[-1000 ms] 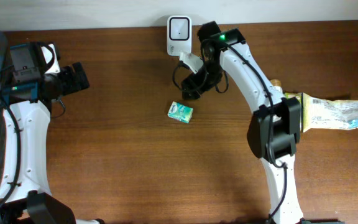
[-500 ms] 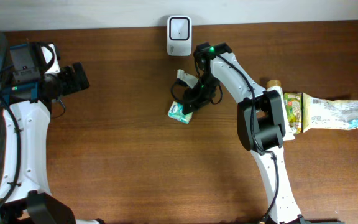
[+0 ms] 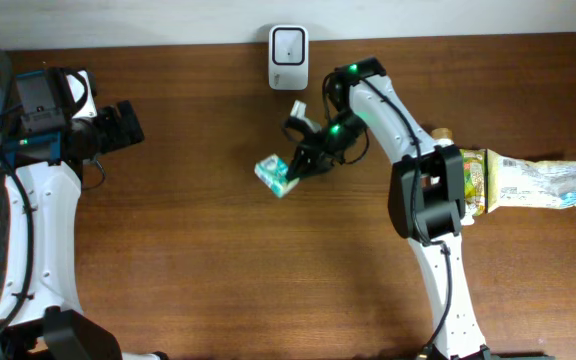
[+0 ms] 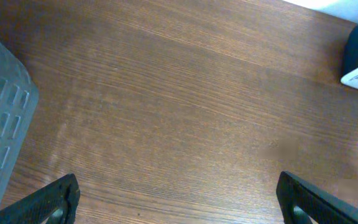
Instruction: Scan the item barcode
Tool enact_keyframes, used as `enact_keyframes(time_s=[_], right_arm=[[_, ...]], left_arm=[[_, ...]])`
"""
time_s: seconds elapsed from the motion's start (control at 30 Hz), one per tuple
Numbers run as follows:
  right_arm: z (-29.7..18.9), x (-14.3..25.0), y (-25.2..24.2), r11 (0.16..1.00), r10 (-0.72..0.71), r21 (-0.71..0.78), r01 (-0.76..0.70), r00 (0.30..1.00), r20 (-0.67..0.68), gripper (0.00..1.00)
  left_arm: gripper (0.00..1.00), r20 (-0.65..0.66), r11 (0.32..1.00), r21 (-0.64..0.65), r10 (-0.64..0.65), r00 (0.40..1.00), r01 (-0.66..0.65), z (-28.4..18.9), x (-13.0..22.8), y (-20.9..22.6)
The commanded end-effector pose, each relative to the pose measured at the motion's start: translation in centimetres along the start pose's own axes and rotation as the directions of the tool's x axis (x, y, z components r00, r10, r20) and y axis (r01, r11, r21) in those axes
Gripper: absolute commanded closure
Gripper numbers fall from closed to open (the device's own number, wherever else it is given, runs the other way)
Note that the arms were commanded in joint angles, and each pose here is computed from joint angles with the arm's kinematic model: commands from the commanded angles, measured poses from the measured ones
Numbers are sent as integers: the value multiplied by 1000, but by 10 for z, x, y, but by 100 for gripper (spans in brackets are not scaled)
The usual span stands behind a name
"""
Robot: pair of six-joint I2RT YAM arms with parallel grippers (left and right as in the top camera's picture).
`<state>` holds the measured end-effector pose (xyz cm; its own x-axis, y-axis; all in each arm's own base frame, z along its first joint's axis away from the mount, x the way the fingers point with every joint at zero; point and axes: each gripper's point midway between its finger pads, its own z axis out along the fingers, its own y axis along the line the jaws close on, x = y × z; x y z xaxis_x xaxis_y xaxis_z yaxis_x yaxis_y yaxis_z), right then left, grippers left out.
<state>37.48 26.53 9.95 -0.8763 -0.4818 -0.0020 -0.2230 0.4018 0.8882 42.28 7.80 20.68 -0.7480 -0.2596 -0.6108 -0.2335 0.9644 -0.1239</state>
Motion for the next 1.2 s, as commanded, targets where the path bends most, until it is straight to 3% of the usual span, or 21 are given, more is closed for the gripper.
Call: enact_keyframes(time_s=[0.0,0.07,0.27,0.6,0.87,0.97,1.07,1.17], right_arm=[[-38,-28,66,951,-42,-291,107,974,221,96],[-56,-36,87,904,2,-410,122,958,288,96],[-69,-31,112,902,64,-428,57,962,264,96],[-129,17,217,901,-114,-348,260,914,390,96],[-169,30,224,898,-175,-275,344,851,495,96],[-163,23,205,918,-268,-135,373,833,484,96],[-149,-3,153,977,-206,147,156,877,434,96],[-155,-31,121,896,-231,444,-4,850,474,96]], left_arm=[[1,5,1000,-4,13,1000,-13,-1,-1,1],[1,5,1000,-4,13,1000,-13,-1,-1,1],[1,5,1000,-4,13,1000,-13,-1,-1,1],[1,5,1000,-4,13,1000,-13,-1,-1,1],[1,5,1000,-4,13,1000,-13,-1,-1,1],[1,5,1000,-4,13,1000,-13,-1,-1,1],[1,5,1000,-4,13,1000,-13,-1,-1,1],[1,5,1000,-4,13,1000,-13,-1,-1,1]])
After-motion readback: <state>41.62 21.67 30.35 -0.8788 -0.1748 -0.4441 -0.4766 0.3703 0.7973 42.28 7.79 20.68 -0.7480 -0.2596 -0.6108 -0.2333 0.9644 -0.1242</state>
